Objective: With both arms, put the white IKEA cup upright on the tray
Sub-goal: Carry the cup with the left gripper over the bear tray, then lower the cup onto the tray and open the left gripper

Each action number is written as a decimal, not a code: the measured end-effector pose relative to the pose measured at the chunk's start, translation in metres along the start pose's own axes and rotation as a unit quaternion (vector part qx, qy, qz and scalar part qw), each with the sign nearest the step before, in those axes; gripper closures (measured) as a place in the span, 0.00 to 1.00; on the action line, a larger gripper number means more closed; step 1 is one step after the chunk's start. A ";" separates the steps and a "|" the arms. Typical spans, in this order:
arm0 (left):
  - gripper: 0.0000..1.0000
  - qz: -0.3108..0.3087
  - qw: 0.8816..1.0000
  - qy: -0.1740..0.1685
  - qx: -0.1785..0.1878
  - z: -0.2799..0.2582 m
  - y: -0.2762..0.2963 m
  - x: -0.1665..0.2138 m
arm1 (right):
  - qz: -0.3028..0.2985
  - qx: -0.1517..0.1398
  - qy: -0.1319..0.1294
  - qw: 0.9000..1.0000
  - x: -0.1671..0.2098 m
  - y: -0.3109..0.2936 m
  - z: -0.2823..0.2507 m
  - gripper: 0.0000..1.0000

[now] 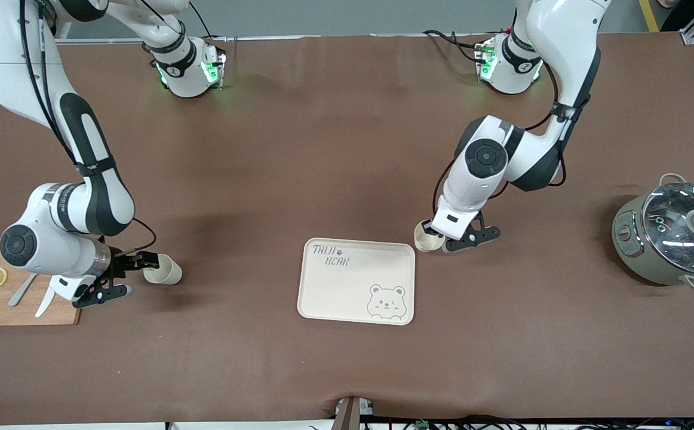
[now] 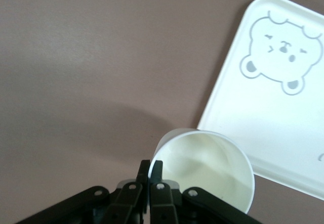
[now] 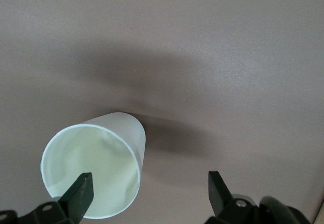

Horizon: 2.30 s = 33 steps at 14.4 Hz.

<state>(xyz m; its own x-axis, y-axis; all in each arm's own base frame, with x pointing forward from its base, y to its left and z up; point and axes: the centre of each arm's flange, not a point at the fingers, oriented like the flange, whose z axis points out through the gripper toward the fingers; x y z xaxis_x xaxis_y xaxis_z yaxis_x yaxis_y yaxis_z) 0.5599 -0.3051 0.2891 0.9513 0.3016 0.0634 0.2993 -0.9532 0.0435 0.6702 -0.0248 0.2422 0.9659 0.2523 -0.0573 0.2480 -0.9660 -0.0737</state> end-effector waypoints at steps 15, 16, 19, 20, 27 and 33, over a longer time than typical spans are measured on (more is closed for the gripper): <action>0.97 -0.024 0.999 0.011 0.018 0.056 0.090 0.012 | -0.008 -0.006 0.014 1.000 -0.005 -0.011 0.023 0.00; 0.97 -0.024 0.999 0.012 0.018 0.056 0.091 0.013 | -0.007 -0.006 0.015 1.000 -0.005 -0.011 0.025 0.00; 0.97 -0.024 0.999 0.012 0.017 0.056 0.091 0.014 | -0.007 -0.007 0.016 1.000 -0.006 -0.011 0.028 0.00; 0.97 -0.024 0.999 0.012 0.017 0.056 0.091 0.014 | -0.007 -0.007 0.016 1.000 -0.007 -0.011 0.029 0.00; 0.52 -0.028 0.998 0.036 0.034 0.060 0.090 0.015 | -0.007 -0.007 0.015 1.000 -0.008 -0.012 0.030 0.13; 0.00 -0.037 0.997 0.035 0.050 0.043 0.089 0.021 | -0.008 -0.007 0.015 1.000 -0.008 -0.012 0.030 0.78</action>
<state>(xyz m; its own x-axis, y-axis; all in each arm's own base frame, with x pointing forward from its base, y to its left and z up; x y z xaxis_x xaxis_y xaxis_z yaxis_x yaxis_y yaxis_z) 0.6099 -0.3842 0.2515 0.9196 0.3694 0.1339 0.3785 -0.9243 -0.0496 0.6575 -0.0133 0.2132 0.9637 0.2658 -0.0260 0.2639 -0.9626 -0.0609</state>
